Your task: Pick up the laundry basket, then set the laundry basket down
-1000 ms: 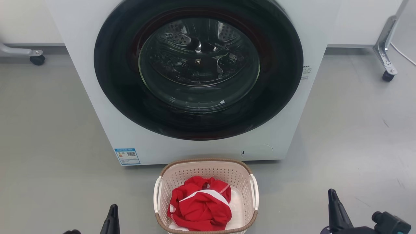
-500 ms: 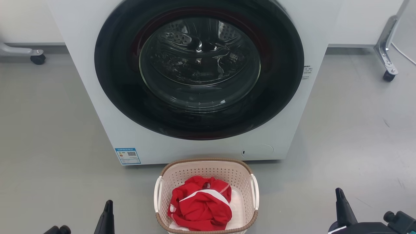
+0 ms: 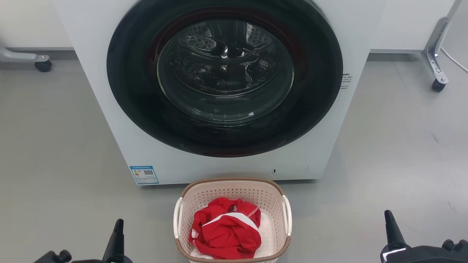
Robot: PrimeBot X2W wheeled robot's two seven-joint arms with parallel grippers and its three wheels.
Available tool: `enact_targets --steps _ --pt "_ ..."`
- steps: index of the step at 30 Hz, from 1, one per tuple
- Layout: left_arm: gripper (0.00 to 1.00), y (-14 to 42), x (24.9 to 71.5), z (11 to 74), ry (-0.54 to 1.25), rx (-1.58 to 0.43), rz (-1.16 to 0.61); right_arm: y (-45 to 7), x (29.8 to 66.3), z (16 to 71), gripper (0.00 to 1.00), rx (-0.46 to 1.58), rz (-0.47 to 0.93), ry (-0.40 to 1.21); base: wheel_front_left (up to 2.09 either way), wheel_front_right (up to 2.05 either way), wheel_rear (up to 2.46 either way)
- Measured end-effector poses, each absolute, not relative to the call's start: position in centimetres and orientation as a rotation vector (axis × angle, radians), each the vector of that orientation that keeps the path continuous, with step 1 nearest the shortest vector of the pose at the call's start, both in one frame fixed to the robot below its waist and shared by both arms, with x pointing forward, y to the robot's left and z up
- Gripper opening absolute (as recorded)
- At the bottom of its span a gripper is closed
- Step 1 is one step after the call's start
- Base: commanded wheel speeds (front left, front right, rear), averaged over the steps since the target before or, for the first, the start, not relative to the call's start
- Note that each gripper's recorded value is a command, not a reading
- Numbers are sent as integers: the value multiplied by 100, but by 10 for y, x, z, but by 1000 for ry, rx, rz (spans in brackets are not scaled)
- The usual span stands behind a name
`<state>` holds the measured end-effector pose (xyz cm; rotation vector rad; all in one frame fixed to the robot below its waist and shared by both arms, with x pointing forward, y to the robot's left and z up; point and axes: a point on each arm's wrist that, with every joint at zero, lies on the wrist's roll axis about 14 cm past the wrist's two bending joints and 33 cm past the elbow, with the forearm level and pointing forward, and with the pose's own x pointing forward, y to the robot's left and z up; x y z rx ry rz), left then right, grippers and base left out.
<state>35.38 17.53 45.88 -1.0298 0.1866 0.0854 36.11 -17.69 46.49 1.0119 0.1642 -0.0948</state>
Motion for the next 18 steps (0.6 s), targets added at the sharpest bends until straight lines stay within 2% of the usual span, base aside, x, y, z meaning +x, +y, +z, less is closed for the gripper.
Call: enact_targets --steps 18 --pt "0 183 364 464 165 -1263 90 -188 369 469 0 1258 -103 137 0 0 0"
